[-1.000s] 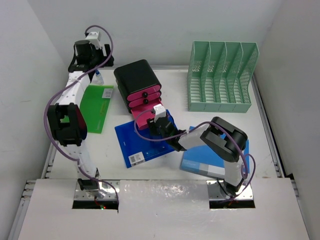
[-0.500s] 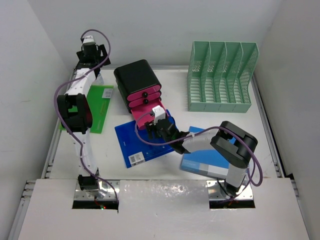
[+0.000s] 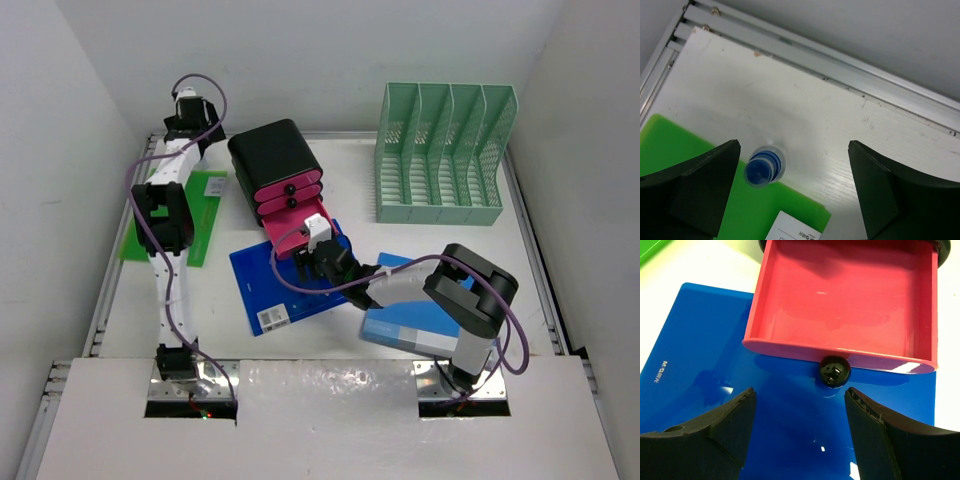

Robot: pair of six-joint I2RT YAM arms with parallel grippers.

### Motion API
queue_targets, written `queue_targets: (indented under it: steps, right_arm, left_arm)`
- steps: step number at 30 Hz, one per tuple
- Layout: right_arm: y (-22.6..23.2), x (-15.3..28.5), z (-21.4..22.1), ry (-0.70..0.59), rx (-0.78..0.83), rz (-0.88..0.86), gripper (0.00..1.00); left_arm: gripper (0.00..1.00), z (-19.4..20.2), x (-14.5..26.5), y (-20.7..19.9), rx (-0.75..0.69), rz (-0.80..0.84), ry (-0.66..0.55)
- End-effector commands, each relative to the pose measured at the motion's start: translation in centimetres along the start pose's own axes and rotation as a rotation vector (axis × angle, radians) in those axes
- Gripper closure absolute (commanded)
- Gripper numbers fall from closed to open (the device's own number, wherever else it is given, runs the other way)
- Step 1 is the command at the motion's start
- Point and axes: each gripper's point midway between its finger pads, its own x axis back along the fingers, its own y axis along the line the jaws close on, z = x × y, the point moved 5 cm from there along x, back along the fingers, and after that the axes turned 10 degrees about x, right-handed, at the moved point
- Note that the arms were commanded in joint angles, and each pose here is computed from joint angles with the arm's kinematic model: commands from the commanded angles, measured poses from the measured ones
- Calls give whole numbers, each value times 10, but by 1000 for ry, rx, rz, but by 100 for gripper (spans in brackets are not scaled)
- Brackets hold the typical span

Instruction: Organize the desk

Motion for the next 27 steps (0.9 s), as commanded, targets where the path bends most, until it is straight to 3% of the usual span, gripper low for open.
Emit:
queue_targets:
  steps: [1, 4, 9, 21, 24, 27]
  right_arm:
    - [1, 6, -19, -66, -15, -10, 31]
    - [1, 8, -16, -61, -17, -13, 31]
    - [-1, 11, -17, -67, -24, -2, 30]
    - [-3, 12, -17, -66, -21, 12, 30]
    - [-4, 14, -16, -62, -16, 16, 30]
    - [-6, 14, -16, -60, -13, 22, 30]
  left_arm:
    - [12, -20, 5, 4, 48, -6, -56]
    - [14, -16, 0, 4, 44, -9, -46]
    - [27, -8, -11, 5, 42, -10, -30]
    - [76, -1, -19, 8, 9, -1, -24]
    - [100, -2, -18, 7, 3, 2, -24]
    - [100, 0, -17, 8, -26, 11, -15]
